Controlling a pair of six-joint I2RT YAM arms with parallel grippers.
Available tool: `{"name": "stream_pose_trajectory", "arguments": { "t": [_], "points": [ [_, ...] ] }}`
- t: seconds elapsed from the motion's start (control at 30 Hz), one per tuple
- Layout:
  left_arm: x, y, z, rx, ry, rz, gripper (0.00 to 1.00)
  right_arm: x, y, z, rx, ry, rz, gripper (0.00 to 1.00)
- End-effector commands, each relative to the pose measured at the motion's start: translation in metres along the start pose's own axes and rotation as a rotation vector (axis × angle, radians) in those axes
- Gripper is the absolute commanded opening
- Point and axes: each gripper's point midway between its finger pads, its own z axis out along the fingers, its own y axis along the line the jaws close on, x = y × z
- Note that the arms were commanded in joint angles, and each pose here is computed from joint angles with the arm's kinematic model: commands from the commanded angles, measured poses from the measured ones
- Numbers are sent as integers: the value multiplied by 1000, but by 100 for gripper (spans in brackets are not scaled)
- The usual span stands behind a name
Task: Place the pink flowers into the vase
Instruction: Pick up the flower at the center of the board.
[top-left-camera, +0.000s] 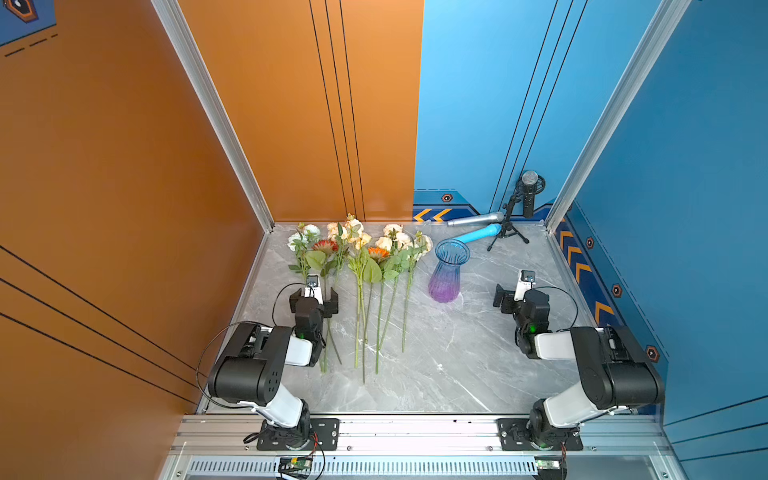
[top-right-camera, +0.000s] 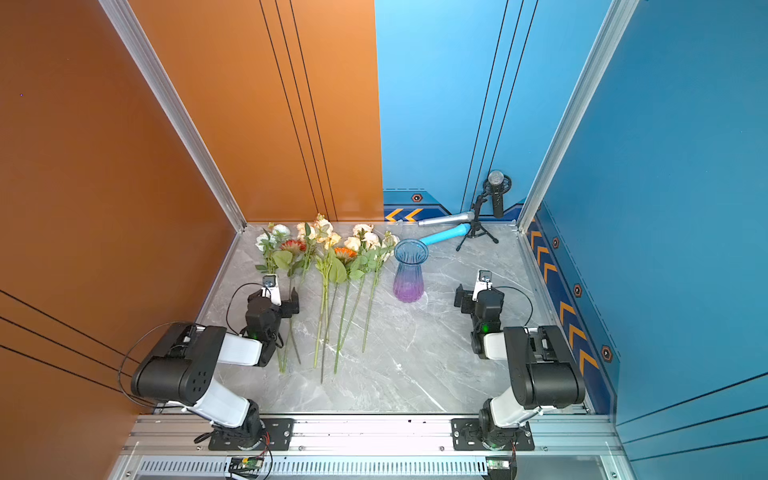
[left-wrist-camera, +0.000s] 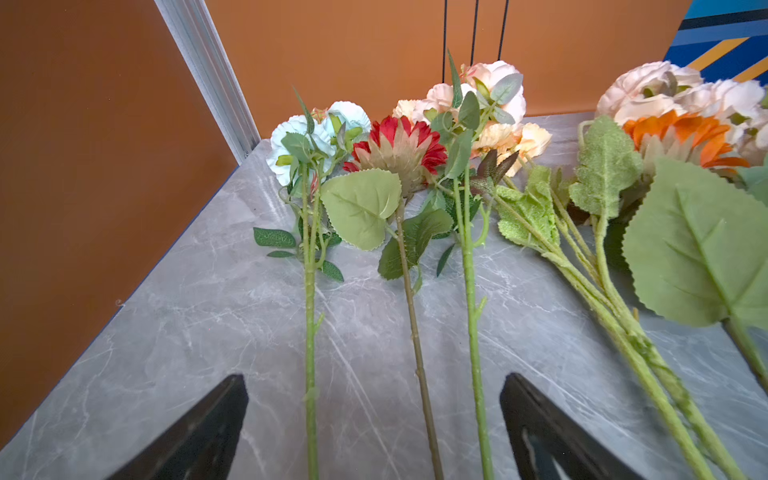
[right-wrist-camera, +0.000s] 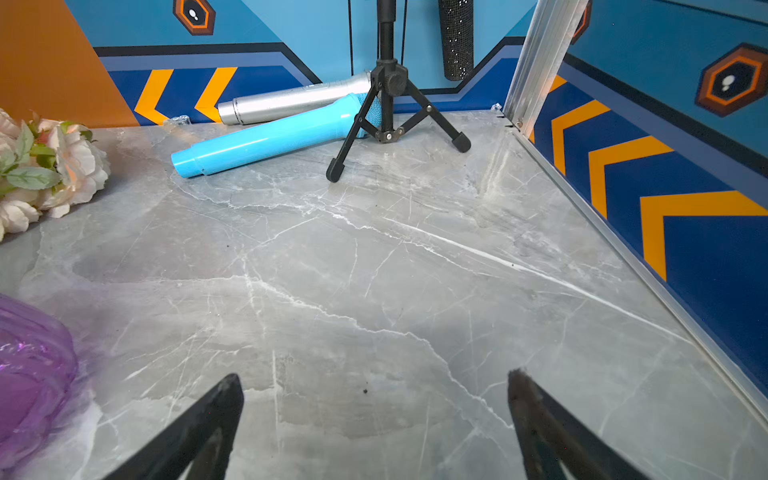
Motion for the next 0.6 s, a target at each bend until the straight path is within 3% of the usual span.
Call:
{"name": "stream_pose_trajectory", "arguments": {
  "t": [0.0,0.57],
  "points": [
    [-5,16,7,-83,17,-47,98,-6,0,0,-5,-9,17,100],
    [-4,16,8,-84,20,-47,98,-5,0,0,-6,-8,16,100]
  ]
}}
